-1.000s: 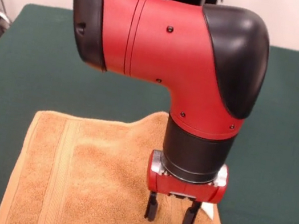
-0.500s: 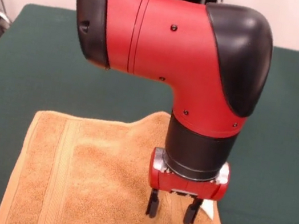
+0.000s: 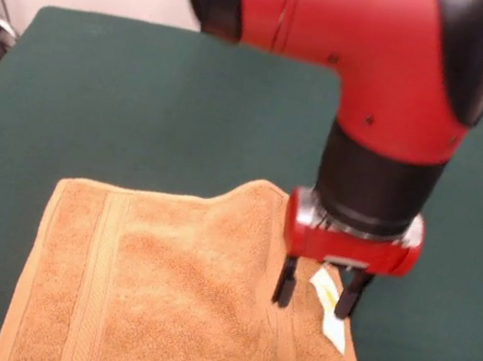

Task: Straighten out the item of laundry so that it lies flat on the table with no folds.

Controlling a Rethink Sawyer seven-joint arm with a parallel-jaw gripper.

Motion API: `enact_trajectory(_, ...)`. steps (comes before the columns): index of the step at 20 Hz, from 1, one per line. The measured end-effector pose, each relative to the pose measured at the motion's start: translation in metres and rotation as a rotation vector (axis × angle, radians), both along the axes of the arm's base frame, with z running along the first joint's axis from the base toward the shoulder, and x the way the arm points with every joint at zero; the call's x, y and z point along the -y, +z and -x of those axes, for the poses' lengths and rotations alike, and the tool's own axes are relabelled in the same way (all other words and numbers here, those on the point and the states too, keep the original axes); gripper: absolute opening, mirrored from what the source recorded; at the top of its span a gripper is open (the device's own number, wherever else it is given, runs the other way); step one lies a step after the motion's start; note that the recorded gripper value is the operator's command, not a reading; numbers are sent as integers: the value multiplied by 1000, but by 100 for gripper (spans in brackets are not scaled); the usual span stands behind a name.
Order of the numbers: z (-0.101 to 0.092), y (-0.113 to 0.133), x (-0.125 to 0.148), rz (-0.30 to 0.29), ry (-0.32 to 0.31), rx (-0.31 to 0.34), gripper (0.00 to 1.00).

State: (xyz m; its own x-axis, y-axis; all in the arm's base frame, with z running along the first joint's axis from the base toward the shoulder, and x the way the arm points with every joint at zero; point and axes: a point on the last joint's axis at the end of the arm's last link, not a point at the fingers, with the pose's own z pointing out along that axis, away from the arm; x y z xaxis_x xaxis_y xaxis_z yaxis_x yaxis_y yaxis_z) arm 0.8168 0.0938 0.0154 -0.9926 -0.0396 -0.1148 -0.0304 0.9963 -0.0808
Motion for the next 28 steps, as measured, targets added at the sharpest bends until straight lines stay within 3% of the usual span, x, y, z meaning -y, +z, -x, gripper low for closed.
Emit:
enact_trajectory(6,-1,46,-4,34,12,28,100)
enact_trajectory(12,-9,76,5,40,-4,61,100)
enact_trajectory(18,-11,83,12,40,-16,69,100)
enact_trajectory(28,6,65,29,50,-35,28,100)
